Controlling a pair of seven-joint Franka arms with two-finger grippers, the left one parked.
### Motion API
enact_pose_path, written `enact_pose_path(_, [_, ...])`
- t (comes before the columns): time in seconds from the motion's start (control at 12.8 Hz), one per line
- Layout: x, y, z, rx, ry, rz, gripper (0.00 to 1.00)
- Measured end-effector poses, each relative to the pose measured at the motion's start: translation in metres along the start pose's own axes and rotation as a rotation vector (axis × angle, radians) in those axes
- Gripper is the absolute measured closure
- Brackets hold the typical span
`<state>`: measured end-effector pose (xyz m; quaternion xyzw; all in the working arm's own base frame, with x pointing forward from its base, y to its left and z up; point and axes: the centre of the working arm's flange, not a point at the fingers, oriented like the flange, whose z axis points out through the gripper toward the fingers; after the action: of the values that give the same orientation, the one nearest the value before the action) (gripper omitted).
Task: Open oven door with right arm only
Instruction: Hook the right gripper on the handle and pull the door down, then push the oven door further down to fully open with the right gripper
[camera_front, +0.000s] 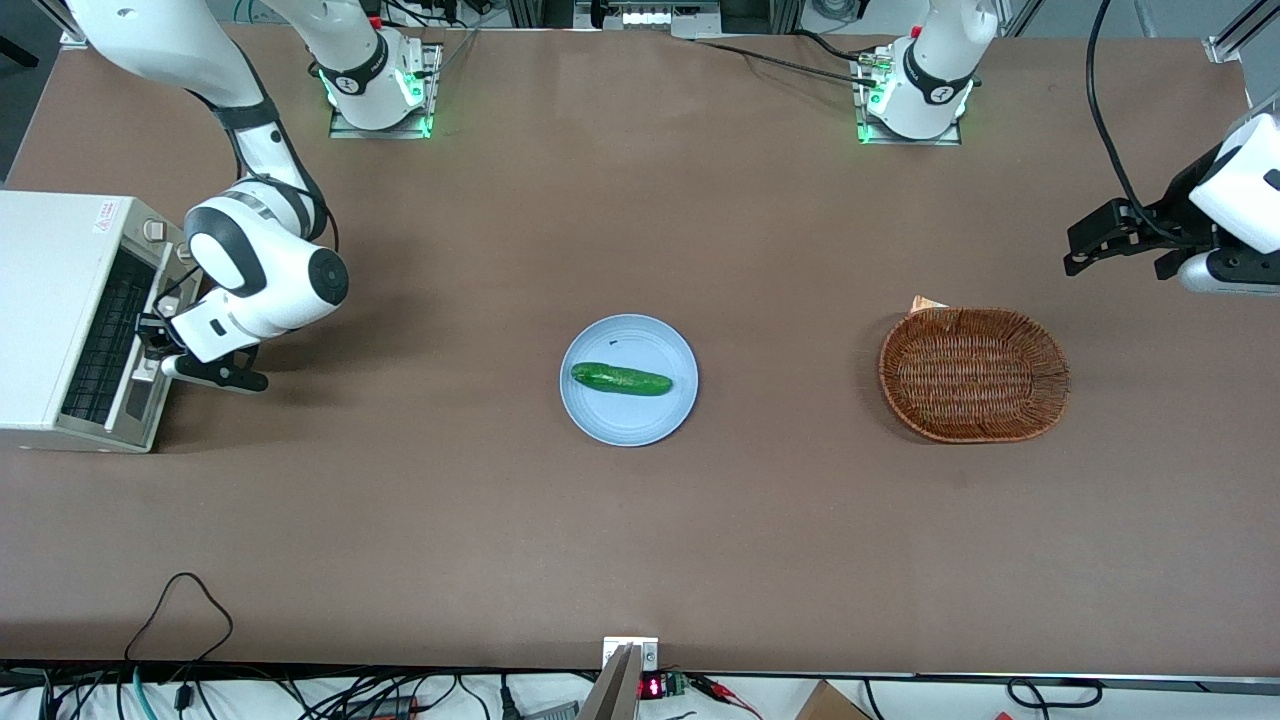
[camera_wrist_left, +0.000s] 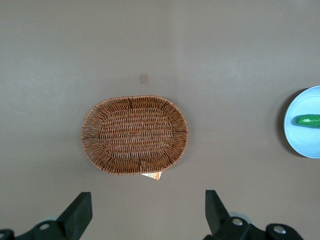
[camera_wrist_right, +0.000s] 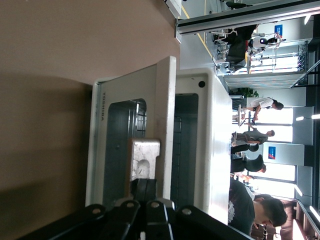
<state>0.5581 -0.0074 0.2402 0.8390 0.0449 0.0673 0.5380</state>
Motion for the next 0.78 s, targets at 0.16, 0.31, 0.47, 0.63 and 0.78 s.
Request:
enact_pose_path(0.16, [0.000,-0.014,-0.008,0.009,0.014,-0.006,0.99])
enact_pose_path(0.31, [-0.001,-0.027,-0.013,0.018,0.027,-0.016,0.99])
enact_pose_path(0.47, [-0.001,-0.035,-0.016,0.027,0.034,-0.018,0.99])
enact_pose_path(0.63, [-0.001,-0.042,-0.018,0.033,0.039,-0.025,0.99])
enact_pose_path(0.78, [-0.001,-0.052,-0.020,0.040,0.045,-0.027,0.99])
